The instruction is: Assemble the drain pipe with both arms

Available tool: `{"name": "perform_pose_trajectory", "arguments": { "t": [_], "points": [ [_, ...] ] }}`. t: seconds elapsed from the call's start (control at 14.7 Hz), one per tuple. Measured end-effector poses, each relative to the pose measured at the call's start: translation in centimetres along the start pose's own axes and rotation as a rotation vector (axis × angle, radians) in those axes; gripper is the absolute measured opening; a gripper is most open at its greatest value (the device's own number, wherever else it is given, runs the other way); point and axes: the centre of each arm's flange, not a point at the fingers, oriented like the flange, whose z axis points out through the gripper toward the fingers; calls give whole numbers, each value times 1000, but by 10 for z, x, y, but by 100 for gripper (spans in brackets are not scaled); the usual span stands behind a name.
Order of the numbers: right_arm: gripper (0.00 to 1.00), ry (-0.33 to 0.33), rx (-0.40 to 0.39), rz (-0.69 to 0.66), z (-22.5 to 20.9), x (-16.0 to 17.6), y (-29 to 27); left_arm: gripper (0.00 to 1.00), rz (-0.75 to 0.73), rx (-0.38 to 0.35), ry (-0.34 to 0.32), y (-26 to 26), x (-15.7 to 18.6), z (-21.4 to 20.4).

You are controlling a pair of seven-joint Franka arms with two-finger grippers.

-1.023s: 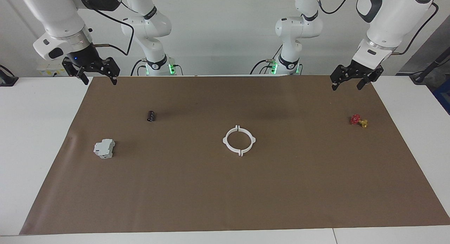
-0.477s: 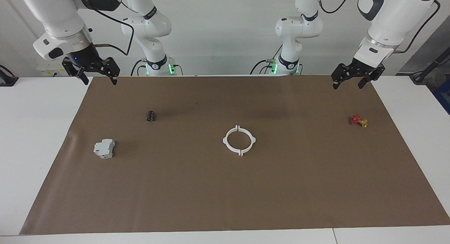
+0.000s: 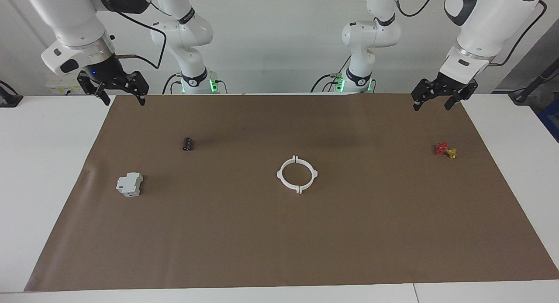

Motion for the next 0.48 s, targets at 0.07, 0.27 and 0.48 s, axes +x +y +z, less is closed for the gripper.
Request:
{"name": "perform_pose_trajectory", "arguments": {
  "t": [0.07,0.27,0.48],
  "points": [
    [100,0,0,0,0,0,0,100,0,0,0,0,0,0],
    [100,0,0,0,0,0,0,100,1,0,0,0,0,0],
    [100,0,0,0,0,0,0,100,3,0,3,2,0,0]
  ]
}}
